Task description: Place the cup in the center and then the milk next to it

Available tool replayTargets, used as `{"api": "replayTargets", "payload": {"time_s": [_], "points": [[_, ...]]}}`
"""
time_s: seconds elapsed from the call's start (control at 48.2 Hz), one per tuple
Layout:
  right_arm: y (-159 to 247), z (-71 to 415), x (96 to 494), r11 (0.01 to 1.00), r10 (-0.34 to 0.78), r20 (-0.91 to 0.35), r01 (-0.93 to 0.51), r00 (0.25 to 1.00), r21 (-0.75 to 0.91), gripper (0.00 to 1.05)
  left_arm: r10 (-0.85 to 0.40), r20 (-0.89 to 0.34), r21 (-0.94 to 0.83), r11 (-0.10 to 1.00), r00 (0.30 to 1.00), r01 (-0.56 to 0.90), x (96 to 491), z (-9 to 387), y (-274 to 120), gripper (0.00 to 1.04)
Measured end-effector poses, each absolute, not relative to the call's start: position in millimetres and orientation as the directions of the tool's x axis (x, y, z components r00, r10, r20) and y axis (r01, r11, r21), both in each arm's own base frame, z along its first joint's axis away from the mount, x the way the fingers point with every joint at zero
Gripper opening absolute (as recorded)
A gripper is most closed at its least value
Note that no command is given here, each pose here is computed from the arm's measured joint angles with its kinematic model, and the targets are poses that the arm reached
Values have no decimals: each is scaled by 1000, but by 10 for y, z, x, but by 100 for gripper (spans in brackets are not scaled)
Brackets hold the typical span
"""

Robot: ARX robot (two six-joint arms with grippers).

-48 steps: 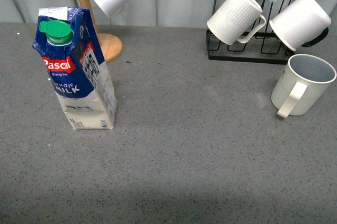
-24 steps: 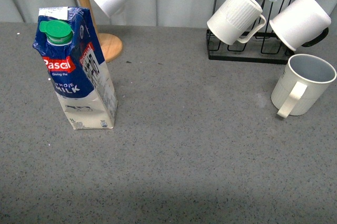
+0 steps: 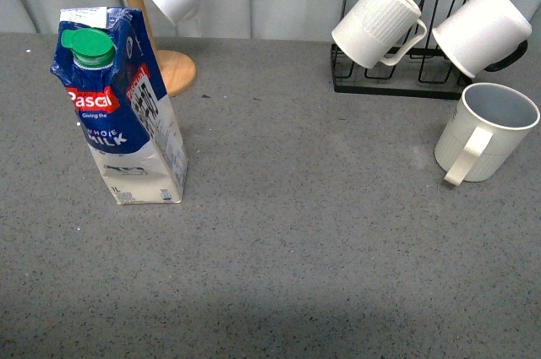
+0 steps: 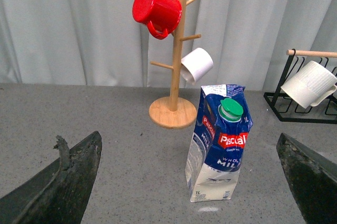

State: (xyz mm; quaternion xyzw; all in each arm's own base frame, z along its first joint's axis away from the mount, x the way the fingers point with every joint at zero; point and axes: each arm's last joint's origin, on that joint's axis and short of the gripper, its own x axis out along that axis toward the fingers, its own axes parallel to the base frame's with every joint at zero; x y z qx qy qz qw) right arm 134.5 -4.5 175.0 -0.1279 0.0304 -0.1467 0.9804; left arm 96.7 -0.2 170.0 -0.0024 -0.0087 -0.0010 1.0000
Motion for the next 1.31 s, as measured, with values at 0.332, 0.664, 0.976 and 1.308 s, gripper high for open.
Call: {"api": "replayTargets", "payload": {"time_s": [0.332,0.664,0.976,1.308], "points": [[-212,1598,2429,972,-233,-421,199,876,-125,96,-2,17,-4,1000,1000,2,967,1700,-2,98],[-224,1325,3272,974,-155,-652,225,742,24,96,-2,17,-5,1000,1000,2,967,1700,-2,98],[-231,1181,3657,957,-150,-732,285,665,62,96,-2,17,-5,1000,1000,2,967,1700,-2,98],[-198,1083,3772,954,-126,-780,291,613,74,80,-2,17,-5,1000,1000,2,967,1700,-2,98]]}}
